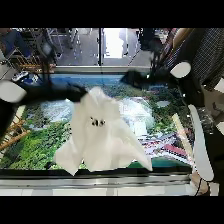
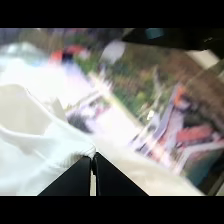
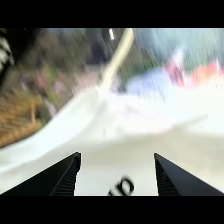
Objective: Fold the clothes and pants, and hang the long-sleeved shirts on hangers.
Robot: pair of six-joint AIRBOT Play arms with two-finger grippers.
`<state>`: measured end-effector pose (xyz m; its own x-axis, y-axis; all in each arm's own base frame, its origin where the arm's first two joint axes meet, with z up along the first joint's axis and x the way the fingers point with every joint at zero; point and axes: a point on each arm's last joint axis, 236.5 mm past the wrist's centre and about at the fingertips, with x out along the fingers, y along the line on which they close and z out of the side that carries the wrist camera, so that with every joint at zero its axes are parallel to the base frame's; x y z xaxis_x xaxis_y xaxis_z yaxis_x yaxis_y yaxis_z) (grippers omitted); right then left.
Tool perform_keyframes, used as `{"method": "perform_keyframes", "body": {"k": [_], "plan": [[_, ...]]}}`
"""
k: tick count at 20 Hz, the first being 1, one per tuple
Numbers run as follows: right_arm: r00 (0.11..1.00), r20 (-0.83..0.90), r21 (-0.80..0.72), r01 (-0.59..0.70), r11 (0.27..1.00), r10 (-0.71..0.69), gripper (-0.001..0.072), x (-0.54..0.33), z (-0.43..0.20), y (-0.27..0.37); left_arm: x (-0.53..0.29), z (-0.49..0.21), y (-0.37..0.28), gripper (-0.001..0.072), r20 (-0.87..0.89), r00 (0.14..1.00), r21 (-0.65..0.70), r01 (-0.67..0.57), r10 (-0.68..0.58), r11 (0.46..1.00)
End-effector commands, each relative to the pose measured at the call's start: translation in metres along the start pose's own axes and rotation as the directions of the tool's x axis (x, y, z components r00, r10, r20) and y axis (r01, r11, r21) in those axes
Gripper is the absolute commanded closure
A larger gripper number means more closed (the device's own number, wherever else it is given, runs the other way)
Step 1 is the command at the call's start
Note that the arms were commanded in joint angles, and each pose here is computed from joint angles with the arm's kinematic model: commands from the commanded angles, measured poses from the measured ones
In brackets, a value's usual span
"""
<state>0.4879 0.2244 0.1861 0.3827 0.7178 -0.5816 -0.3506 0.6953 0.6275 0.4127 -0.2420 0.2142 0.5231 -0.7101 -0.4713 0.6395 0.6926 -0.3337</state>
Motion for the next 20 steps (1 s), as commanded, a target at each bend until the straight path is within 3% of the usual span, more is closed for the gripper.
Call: {"method": "perform_keyframes", "body": {"k": [1,3,6,17,18,20], "plan": [[0.922,-0.387,0.187,0.104,0.977,-0.024,0.0126,0.028,-0.105,-0.037,0.047,-0.11,0.027,0.0692,-0.206,0.977,-0.039,-0.061,0.051,0.997],[0.911,-0.412,0.277,0.113,0.954,0.012,0.0044,0.069,-0.136,-0.034,0.056,-0.162,0.026,0.0692,-0.3,0.953,-0.067,-0.055,0.032,0.996],[0.928,-0.363,0.382,0.066,0.922,0.084,0.0006,0.121,-0.164,-0.021,0.059,-0.214,0.011,0.0693,-0.391,0.92,-0.088,-0.035,-0.002,0.995],[0.977,-0.214,0.168,0.038,0.985,-0.001,0.001,0.164,-0.135,-0.008,0.047,-0.204,-0.018,0.0692,-0.313,0.95,-0.059,-0.007,-0.012,0.998],[0.971,-0.237,0.142,0.061,0.988,-0.026,0.006,0.174,-0.142,-0.011,0.047,-0.203,-0.019,0.0692,-0.311,0.95,-0.064,-0.005,-0.016,0.998],[0.943,-0.315,0.12,0.148,0.982,-0.104,0.0289,0.185,-0.164,-0.026,0.047,-0.203,-0.02,0.0692,-0.309,0.951,-0.067,-0.003,-0.018,0.998]]}}
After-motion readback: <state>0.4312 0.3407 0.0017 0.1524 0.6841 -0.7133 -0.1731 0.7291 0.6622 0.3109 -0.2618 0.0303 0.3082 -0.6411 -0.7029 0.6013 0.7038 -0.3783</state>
